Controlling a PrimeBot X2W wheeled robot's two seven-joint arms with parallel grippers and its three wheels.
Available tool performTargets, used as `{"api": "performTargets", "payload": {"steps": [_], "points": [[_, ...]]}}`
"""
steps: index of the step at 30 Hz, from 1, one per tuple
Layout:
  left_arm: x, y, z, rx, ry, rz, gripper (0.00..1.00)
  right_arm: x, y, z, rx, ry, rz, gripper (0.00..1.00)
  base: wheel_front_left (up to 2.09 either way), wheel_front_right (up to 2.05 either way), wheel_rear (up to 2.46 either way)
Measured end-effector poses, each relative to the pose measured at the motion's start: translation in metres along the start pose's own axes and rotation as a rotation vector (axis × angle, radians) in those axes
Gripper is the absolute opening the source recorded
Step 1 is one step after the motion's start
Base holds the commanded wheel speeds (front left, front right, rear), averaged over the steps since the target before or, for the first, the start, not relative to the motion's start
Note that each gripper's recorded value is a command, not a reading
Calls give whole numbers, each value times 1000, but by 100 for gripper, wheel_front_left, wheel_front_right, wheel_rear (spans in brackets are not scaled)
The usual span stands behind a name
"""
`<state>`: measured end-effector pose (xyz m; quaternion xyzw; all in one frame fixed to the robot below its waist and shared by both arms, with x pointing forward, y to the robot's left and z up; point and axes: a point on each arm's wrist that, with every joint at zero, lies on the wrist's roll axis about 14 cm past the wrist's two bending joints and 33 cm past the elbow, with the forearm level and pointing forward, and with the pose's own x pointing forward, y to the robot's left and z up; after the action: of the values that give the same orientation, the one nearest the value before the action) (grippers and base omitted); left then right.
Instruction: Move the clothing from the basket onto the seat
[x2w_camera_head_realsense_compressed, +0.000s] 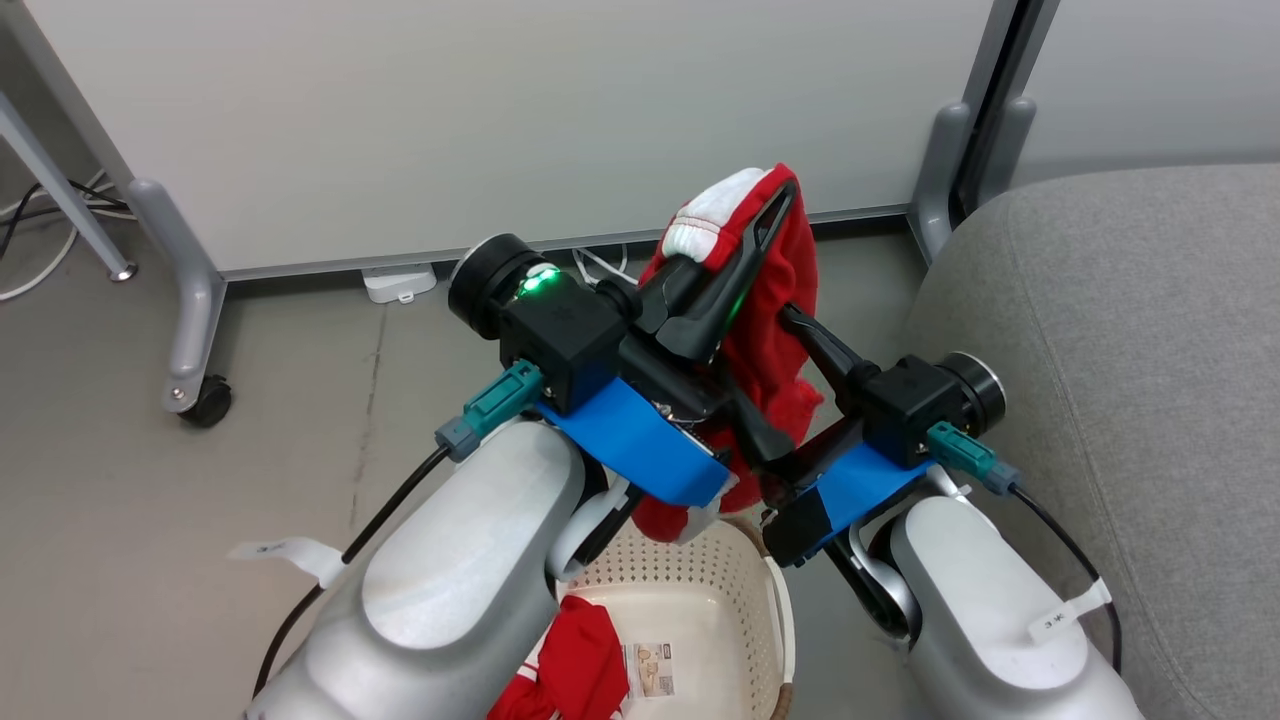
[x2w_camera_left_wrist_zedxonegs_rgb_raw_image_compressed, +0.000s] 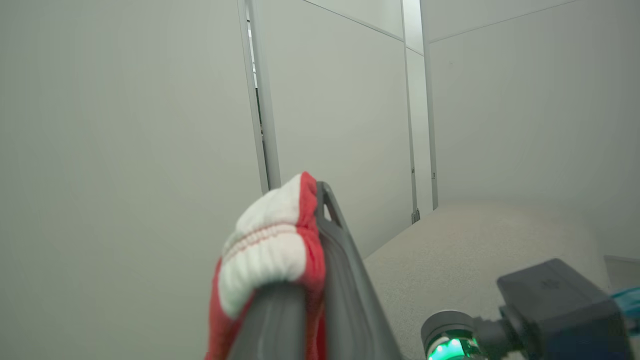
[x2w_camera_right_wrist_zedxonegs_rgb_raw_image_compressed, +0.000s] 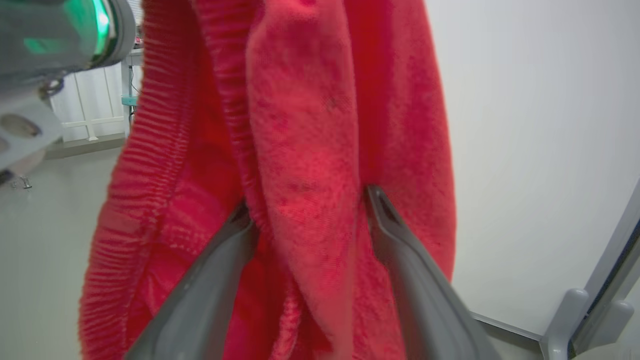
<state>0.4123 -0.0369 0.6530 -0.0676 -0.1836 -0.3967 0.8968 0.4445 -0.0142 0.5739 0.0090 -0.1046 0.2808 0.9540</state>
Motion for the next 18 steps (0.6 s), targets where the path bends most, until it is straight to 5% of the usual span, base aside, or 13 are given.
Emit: {"api": "performTargets", "payload": {"steps": [1,2,18], "points": [[0,-1,0,-1,-1,-3,0,1,0,-1,8,5,1,32,0,0,0],[0,-2,0,-1,-1,-4,0,2,1,-2,10,7,3,0,0,0,0],[2,-5,-2,-9,2,-13,0,2,-3,0,34,5,-6,0,0,0,0]]}}
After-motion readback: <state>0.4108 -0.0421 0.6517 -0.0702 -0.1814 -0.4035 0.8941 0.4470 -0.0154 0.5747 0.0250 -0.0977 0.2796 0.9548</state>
